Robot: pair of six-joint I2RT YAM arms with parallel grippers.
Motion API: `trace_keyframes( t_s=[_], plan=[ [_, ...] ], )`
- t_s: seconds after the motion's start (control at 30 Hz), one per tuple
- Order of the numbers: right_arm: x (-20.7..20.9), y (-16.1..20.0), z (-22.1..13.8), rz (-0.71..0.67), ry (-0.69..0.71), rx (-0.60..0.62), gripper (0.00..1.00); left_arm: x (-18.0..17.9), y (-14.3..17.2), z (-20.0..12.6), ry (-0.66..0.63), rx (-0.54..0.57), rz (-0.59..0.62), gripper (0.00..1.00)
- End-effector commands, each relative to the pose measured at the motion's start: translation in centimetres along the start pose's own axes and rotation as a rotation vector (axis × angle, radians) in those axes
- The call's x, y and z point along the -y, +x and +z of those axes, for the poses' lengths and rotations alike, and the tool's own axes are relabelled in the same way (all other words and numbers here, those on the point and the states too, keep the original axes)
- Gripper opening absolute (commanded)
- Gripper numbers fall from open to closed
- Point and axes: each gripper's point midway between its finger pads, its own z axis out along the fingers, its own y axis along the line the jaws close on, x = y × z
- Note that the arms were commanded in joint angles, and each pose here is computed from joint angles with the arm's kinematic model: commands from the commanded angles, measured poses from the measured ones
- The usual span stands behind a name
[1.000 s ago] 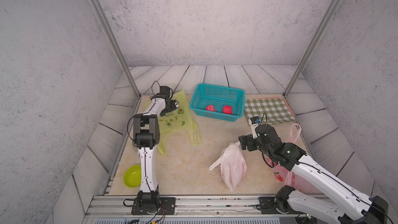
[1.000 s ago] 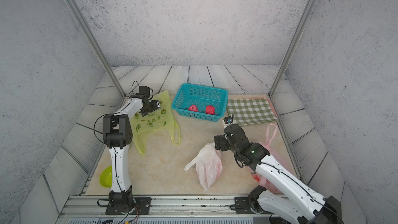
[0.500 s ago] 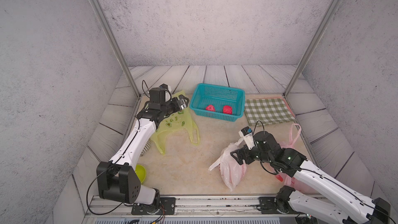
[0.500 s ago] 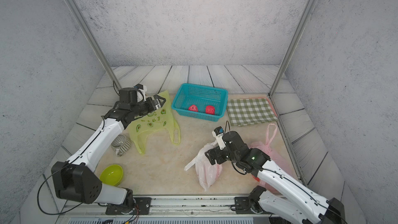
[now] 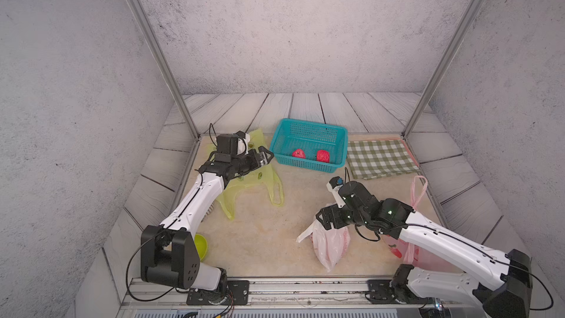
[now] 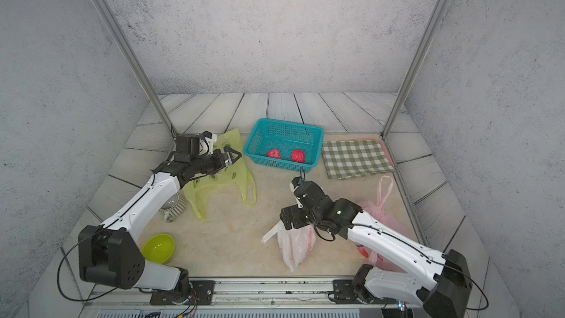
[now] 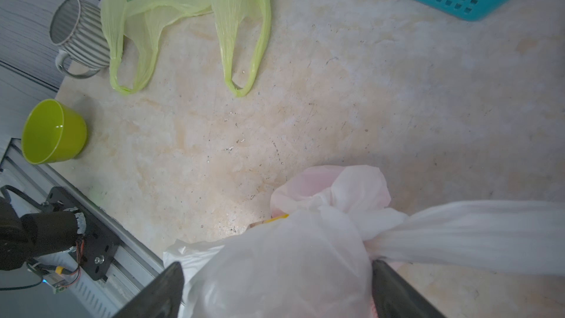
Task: Untie the knot of a plastic bag & take out the apple
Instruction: Untie the plastic bag at the center of the board.
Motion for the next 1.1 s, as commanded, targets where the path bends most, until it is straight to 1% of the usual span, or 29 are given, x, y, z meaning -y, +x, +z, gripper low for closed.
trace_keyframes(
  t_s=[0.0, 0.07, 0.1, 0.13, 0.23, 0.3, 0.4, 0.43, 0.5, 0.57, 0.63, 0.67, 0.73, 0.8, 0.9, 0.93, 0.97, 1.03, 1.07],
  plan=[
    [1.1, 0.3, 0.1, 0.034, 0.113, -0.009, 0.96, 0.9, -0.3, -1.2, 0.012, 0.03, 0.048, 0.95],
    [2.0, 1.0, 0.4, 0.048, 0.166, -0.028, 0.94, 1.1, -0.4, -1.5, 0.015, 0.038, 0.057, 0.95],
    [2.4, 1.2, 0.4, 0.056, 0.185, -0.027, 0.9, 1.1, -0.3, -1.6, 0.015, 0.038, 0.06, 0.95],
    [2.8, 1.3, 0.3, 0.064, 0.199, -0.021, 0.83, 1.2, -0.4, -1.8, 0.015, 0.04, 0.062, 0.95],
    [3.6, 1.2, -0.9, 0.066, 0.232, 0.003, 0.49, 1.3, -0.3, -1.8, 0.018, 0.042, 0.071, 0.95],
    [3.8, 0.7, -2.1, 0.041, 0.254, 0.007, 0.34, 1.2, -0.1, -1.6, 0.024, 0.035, 0.075, 0.96],
    [3.8, 0.0, -3.9, -0.019, 0.283, -0.024, 0.07, 1.1, 0.1, -1.2, 0.03, 0.019, 0.084, 0.95],
    [3.6, -0.4, -4.3, -0.05, 0.288, -0.032, 0.0, 1.3, 0.2, -1.0, 0.05, 0.009, 0.085, 0.95],
    [3.3, -1.3, -4.7, -0.115, 0.296, -0.04, 0.0, 2.7, 0.7, -0.7, 0.141, -0.023, 0.102, 0.93],
    [2.3, -3.1, -4.7, -0.235, 0.275, -0.016, 0.0, 4.0, 1.2, -0.3, 0.238, -0.067, 0.105, 0.92],
    [1.0, -4.9, -4.4, -0.38, 0.243, 0.022, 0.0, 4.7, 1.5, 0.0, 0.294, -0.093, 0.107, 0.91],
    [0.3, -5.7, -4.2, -0.462, 0.22, 0.048, 0.0, 4.8, 1.7, 0.1, 0.312, -0.1, 0.107, 0.9],
    [-1.8, -5.7, -3.7, -0.627, 0.1, 0.097, 0.0, 5.1, 2.0, 0.3, 0.345, -0.11, 0.108, 0.89],
    [-2.6, -4.9, -3.5, -0.724, 0.023, 0.166, 0.0, 5.4, 2.2, 0.4, 0.365, -0.114, 0.111, 0.87],
    [-2.8, -0.7, -2.3, -0.966, -0.092, 0.22, 0.0, 6.3, 3.4, 0.8, 0.392, -0.16, 0.132, 0.84],
    [-2.1, 0.3, -1.8, -0.991, -0.082, 0.237, 0.0, 6.8, 4.5, 0.9, 0.392, -0.201, 0.151, 0.83],
    [-1.5, 0.8, -1.6, -0.985, -0.072, 0.248, 0.0, 7.6, 5.6, 0.9, 0.393, -0.241, 0.178, 0.82],
    [-0.8, 2.3, -1.1, -0.992, -0.095, 0.231, 0.0, 8.7, 8.7, 0.9, 0.38, -0.334, 0.218, 0.83],
    [-0.7, 3.1, -0.9, -1.009, -0.109, 0.219, 0.0, 9.0, 10.0, 0.9, 0.376, -0.365, 0.215, 0.83]
  ],
)
